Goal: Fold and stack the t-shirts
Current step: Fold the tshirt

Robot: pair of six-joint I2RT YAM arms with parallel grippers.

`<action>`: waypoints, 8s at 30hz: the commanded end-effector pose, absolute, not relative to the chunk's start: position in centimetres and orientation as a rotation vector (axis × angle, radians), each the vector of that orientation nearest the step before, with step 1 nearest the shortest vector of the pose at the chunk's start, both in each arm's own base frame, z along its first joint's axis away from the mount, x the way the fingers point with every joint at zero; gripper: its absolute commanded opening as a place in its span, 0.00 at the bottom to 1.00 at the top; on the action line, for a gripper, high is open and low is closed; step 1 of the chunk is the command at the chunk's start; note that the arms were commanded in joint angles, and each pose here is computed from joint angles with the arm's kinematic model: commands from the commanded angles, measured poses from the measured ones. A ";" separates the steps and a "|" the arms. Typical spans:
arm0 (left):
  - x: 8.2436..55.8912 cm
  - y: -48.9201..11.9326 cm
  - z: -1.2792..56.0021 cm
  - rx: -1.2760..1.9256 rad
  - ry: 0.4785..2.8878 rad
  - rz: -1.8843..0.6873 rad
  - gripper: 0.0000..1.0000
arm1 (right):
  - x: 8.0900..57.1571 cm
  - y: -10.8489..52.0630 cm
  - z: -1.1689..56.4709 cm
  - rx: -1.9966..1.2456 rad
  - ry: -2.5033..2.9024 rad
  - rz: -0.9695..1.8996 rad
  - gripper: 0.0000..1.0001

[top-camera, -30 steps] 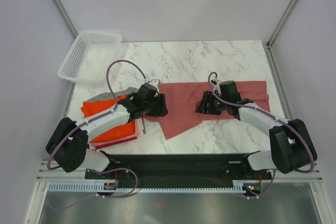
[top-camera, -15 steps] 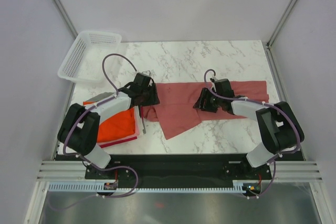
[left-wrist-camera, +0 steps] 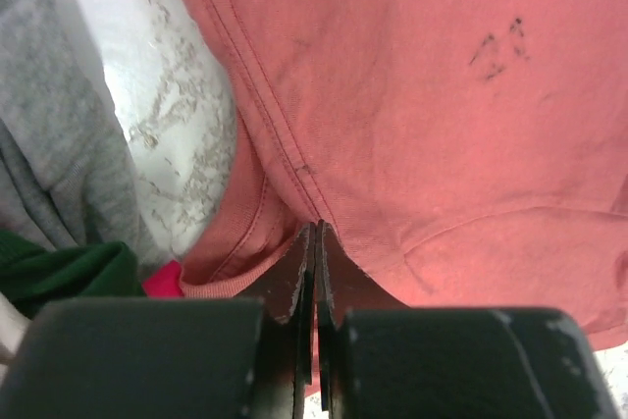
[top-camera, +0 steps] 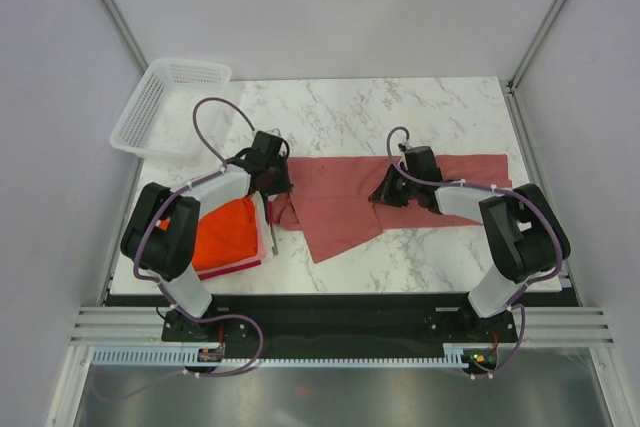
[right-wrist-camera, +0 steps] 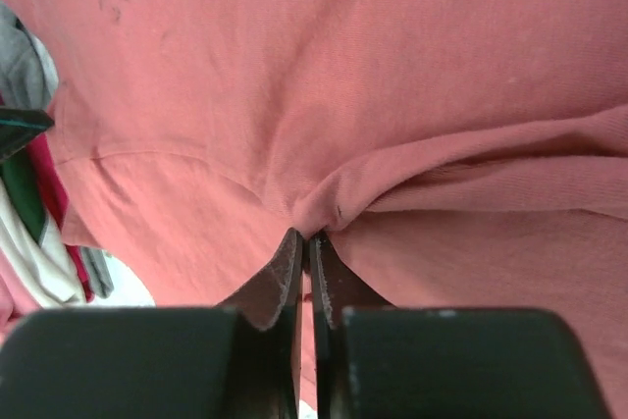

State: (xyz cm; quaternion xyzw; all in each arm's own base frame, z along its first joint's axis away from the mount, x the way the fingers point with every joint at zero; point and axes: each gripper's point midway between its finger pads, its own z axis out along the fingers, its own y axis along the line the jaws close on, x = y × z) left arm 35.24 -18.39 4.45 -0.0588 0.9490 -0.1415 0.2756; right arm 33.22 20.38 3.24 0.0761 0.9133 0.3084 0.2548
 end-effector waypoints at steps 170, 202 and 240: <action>17.1 -20.0 4.1 -0.015 2.699 -0.588 0.62 | 26.6 20.1 5.0 0.055 2.514 0.618 0.46; 19.9 -22.5 3.0 -0.027 2.694 -0.519 0.02 | 26.4 20.5 5.2 -0.016 2.500 0.604 0.43; 29.5 -22.0 8.9 -0.052 2.571 -0.652 0.02 | 27.3 19.9 7.3 -0.092 2.436 0.549 0.45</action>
